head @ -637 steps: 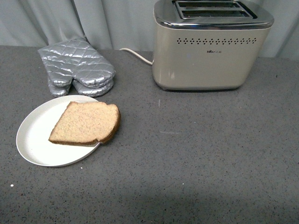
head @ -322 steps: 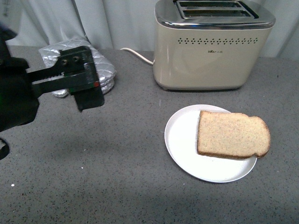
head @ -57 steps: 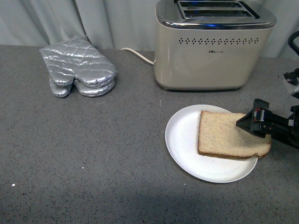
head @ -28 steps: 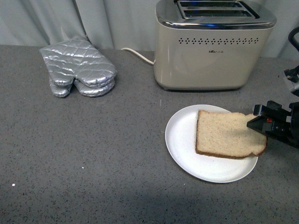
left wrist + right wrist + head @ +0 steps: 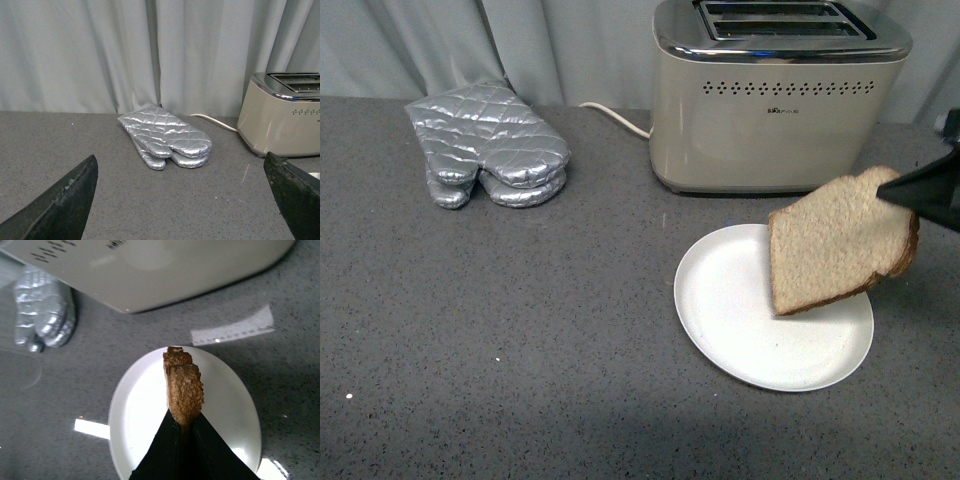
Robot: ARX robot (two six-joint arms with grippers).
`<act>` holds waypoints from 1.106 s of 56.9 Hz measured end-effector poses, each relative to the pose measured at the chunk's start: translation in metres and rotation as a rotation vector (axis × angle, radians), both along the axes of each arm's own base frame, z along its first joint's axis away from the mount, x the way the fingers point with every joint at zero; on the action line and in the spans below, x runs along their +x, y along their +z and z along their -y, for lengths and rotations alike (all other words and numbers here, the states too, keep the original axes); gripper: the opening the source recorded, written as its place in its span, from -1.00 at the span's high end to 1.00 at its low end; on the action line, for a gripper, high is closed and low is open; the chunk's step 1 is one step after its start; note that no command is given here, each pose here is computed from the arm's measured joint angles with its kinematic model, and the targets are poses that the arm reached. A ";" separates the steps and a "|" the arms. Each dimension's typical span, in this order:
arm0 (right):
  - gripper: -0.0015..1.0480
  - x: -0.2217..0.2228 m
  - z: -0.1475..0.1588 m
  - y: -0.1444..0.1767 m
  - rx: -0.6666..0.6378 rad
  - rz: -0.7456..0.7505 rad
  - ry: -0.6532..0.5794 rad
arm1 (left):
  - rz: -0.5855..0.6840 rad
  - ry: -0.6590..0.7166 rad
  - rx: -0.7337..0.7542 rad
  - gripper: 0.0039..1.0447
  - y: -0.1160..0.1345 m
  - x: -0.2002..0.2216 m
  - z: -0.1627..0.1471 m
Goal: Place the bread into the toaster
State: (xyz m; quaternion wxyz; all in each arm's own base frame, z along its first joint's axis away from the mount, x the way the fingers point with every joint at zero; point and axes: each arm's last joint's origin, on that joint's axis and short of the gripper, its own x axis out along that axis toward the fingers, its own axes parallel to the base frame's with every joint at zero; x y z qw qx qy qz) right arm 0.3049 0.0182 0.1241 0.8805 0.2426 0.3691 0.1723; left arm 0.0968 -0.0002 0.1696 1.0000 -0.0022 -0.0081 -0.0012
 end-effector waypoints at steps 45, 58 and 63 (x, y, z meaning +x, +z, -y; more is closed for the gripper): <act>0.97 -0.001 -0.070 0.179 0.153 0.153 -0.721 | 0.000 0.000 0.000 -0.88 0.000 0.000 0.000; 0.97 0.035 -0.124 0.177 0.253 0.097 -0.870 | 0.000 0.000 0.000 -0.88 0.000 0.000 0.000; 0.97 0.042 -0.133 0.169 0.281 0.052 -0.909 | 0.000 0.000 0.000 -0.88 0.000 0.000 0.000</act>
